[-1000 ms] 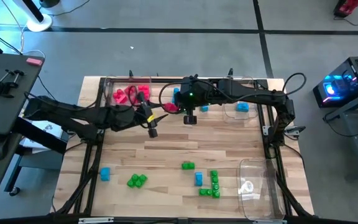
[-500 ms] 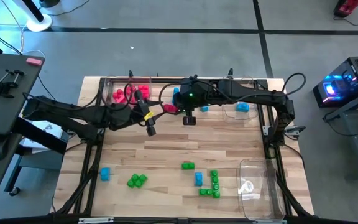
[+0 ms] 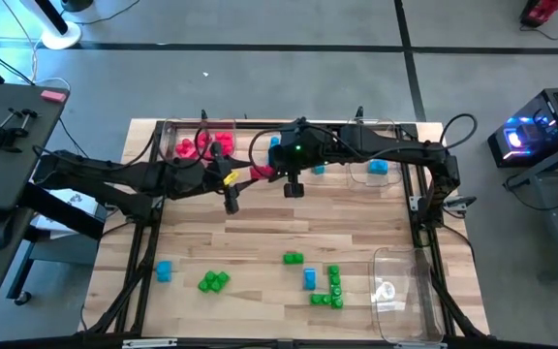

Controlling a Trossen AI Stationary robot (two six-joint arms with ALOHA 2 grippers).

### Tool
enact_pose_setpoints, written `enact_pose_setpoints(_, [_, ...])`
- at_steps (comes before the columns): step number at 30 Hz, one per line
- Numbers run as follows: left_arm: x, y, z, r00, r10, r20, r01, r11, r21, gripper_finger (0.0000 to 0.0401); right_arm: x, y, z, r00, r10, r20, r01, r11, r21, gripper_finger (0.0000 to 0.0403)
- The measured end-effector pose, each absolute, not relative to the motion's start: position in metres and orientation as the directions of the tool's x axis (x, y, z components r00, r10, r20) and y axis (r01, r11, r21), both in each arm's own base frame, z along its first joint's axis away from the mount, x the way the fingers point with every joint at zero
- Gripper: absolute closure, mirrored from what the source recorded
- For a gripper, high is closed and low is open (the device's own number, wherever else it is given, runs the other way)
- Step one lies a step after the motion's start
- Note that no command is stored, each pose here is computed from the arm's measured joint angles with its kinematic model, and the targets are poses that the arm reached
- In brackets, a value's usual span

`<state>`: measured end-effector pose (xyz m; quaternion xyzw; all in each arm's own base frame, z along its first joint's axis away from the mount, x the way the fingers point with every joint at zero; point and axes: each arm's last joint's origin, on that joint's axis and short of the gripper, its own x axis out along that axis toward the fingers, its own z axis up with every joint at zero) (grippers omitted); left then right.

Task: Sort blocks
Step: Put the red game piece into the top left transparent bin

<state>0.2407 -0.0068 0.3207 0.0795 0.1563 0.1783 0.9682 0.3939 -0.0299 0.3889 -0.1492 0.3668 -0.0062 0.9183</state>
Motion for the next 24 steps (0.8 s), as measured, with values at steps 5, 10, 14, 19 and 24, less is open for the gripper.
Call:
enact_pose_setpoints(5, [0.2418, -0.0066, 0.3212, 0.913, 0.299, -0.277, -0.255, 0.949, 0.183, 0.0186, 0.3961, -0.0286, 0.3912, 0.755, -0.101, -0.648, -0.103, 0.958, -0.269, 0.0403])
enact_pose_setpoints(10, [0.2418, -0.0079, 0.3201, 0.922, 0.256, -0.291, -0.212, 0.961, 0.175, 0.018, 0.3967, -0.0286, 0.3919, 0.761, -0.101, -0.641, -0.099, 0.958, -0.268, 0.0403])
enact_pose_setpoints(14, [0.2421, -0.008, 0.3209, 0.925, 0.255, -0.283, -0.204, 0.959, 0.196, 0.0183, 0.3966, -0.0288, 0.3918, 0.76, -0.102, -0.642, -0.098, 0.958, -0.268, 0.0403])
enact_pose_setpoints(19, [0.2421, -0.008, 0.321, 0.925, 0.254, -0.282, -0.204, 0.959, 0.196, 0.0217, 0.3966, -0.0289, 0.3917, 0.76, -0.102, -0.642, -0.098, 0.958, -0.268, 0.0403])
enact_pose_setpoints(24, [0.2418, -0.0077, 0.3209, 0.923, 0.259, -0.284, -0.209, 0.958, 0.196, 0.0297, 0.3965, -0.0284, 0.3915, 0.758, -0.101, -0.644, -0.099, 0.958, -0.268, 0.0402])
